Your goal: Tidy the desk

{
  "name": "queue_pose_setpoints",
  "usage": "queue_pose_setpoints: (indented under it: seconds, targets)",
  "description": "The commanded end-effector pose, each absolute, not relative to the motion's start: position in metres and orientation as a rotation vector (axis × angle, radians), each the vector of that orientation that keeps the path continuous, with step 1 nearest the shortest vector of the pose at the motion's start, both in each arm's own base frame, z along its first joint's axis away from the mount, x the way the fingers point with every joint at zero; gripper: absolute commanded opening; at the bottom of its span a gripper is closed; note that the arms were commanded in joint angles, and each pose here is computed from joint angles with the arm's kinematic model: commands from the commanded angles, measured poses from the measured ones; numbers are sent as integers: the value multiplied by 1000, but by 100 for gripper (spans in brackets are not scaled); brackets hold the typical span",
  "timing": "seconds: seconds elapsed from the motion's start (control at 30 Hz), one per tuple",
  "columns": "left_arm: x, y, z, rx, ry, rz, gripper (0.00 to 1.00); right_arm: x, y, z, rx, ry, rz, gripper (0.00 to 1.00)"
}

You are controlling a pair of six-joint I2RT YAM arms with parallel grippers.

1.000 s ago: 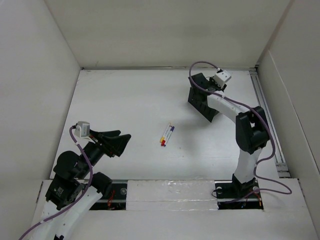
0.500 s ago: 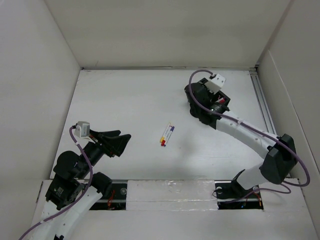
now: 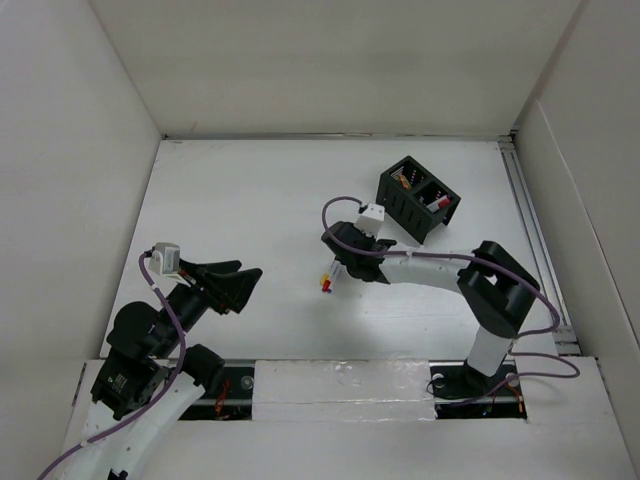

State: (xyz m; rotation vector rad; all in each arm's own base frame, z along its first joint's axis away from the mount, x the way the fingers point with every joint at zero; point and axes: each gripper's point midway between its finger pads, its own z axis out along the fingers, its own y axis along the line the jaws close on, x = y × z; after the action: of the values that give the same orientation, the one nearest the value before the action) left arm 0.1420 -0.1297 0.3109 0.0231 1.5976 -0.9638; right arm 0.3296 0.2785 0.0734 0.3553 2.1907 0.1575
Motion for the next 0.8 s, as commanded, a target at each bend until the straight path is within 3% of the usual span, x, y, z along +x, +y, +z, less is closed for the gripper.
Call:
queue_pose_setpoints:
  seconds: [0.0, 0.23, 0.77]
  targets:
    - [144, -135, 316, 44, 1574, -979, 66, 333, 299, 75, 398, 2182, 238, 40]
    - [144, -134, 316, 43, 1576, -978, 66, 325, 298, 61, 427, 2207, 234, 32]
    - [141, -133, 320, 45, 1554, -985, 66, 320, 296, 27, 421, 2268, 163, 26]
